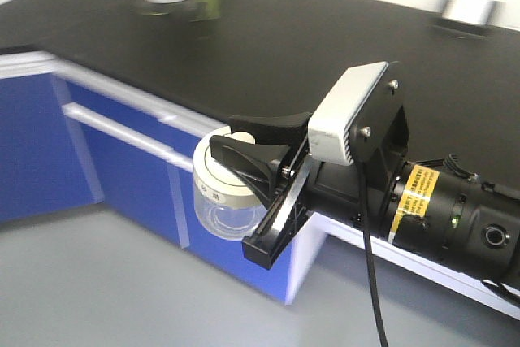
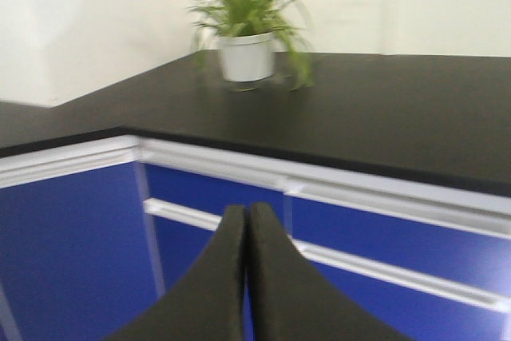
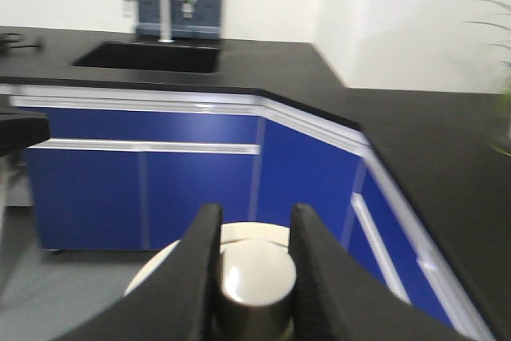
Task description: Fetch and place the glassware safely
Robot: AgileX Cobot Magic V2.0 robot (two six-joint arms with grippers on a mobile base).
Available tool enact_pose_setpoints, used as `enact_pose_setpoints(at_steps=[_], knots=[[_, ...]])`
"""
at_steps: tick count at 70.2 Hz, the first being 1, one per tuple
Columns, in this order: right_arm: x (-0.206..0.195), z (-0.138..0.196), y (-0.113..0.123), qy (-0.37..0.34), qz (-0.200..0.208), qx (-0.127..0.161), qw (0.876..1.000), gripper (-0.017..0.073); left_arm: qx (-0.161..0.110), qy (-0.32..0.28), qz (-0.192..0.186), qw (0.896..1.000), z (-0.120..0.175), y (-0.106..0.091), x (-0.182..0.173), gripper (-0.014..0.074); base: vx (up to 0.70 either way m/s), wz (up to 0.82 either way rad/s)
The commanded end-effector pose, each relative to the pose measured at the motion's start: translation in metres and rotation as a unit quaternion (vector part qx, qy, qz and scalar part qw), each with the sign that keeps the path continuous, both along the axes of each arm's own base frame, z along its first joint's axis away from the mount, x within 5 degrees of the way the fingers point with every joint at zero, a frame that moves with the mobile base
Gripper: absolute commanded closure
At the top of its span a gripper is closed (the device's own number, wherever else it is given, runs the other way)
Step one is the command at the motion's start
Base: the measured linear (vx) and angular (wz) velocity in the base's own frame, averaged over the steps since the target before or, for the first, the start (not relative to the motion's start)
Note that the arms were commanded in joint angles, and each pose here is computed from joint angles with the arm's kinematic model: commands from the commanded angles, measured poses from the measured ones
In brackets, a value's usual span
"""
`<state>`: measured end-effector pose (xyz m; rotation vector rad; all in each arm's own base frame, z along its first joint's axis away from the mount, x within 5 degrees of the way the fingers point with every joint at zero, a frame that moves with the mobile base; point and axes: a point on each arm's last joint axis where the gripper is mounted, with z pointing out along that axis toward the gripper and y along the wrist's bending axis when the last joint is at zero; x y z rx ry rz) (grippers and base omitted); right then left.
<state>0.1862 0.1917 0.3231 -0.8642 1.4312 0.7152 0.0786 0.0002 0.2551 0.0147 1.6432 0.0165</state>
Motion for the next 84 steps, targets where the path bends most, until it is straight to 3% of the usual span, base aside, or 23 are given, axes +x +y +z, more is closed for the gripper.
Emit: enact_pose_setpoints(at_steps=[1,44,84], knots=[[-0.0067,0.0245,-0.0008,-0.033,0.023,0.054,0.998,0.0563,-0.006,-0.048,-0.004,0.999,0.0164,-0.0007,0.0006,0.0601,0.20,-0.83],[-0.0067,0.0245,-0.0008,-0.033,0.023,0.054,0.998,0.0563,-0.006,-0.048,-0.004,0.999,0.0164,-0.0007,0.0006,0.0601,0.15,-0.74],[-0.0067,0.0245,-0.0008,-0.033,0.023,0.054,0.998,0.0563,-0.006,-0.048,-0.004,0.999,0.0164,-0.0007,0.0006,0.0601,0.11,-0.24]])
